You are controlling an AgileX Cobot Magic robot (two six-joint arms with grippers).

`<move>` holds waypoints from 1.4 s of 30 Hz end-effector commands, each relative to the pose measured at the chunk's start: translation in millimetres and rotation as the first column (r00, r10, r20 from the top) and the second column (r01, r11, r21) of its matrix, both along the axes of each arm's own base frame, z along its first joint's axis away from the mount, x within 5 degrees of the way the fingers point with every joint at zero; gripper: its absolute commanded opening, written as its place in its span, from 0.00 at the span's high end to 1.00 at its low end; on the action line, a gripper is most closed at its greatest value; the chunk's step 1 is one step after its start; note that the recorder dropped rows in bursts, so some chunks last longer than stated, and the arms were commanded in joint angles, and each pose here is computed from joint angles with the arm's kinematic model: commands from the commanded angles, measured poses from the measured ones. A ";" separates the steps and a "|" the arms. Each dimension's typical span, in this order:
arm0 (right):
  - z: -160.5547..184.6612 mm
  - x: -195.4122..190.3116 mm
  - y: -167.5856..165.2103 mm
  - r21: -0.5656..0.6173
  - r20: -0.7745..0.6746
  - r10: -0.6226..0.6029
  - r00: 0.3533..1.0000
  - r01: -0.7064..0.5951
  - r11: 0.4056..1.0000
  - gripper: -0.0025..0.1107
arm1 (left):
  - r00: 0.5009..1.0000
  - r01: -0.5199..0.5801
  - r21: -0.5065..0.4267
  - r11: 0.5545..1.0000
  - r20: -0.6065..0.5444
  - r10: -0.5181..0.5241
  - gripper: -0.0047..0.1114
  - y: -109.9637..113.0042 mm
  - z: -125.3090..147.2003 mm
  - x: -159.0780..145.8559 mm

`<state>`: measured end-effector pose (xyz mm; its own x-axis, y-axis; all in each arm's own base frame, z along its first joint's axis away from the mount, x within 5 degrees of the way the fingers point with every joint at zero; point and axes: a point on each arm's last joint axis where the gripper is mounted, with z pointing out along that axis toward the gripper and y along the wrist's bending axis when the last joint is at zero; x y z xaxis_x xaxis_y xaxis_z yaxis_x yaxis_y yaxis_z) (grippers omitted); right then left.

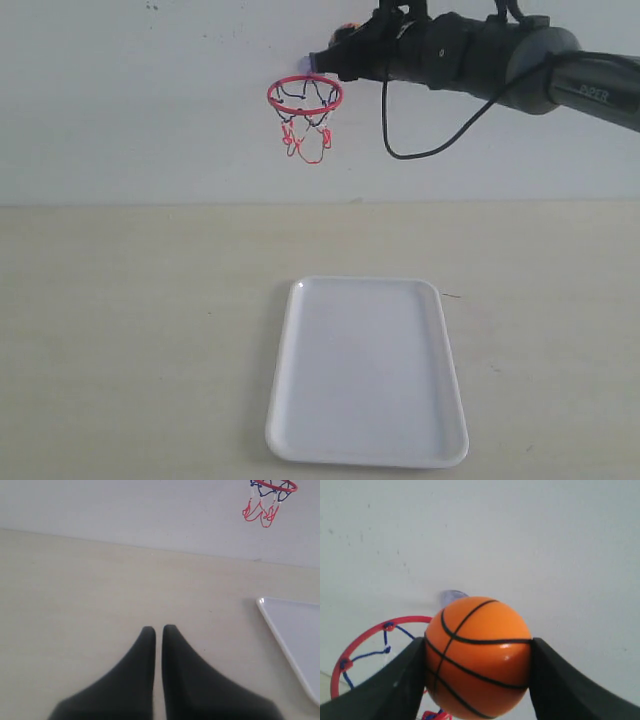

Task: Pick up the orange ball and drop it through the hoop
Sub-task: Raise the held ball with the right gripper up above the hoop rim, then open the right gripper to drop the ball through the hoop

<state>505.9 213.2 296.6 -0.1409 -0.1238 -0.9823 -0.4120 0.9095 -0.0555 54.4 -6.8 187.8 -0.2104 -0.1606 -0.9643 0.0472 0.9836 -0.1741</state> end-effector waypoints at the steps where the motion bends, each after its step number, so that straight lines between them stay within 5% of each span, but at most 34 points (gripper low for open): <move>1: -2.4 1.5 -4.0 -0.065 0.003 0.009 1.000 -0.009 0.998 0.98 | 1.000 0.002 0.009 1.000 -0.004 -0.002 0.92 0.0 -1.0 -0.1; 9: -17.1 -4.5 -3.1 -0.054 -0.180 0.118 0.977 -0.129 0.990 0.98 | 1.000 0.002 0.009 1.000 -0.004 -0.002 0.92 0.0 -1.0 -0.1; 15: 1.9 -3.2 -4.3 0.072 -0.061 0.346 0.936 -0.342 0.937 0.98 | 1.000 0.002 0.009 1.000 -0.004 -0.002 0.92 0.0 -1.0 -0.1; 42: -9.7 29.1 -3.9 0.140 0.048 0.340 0.939 -0.343 0.929 0.98 | 1.000 0.002 0.009 1.000 -0.004 -0.002 0.92 0.0 -1.0 -0.1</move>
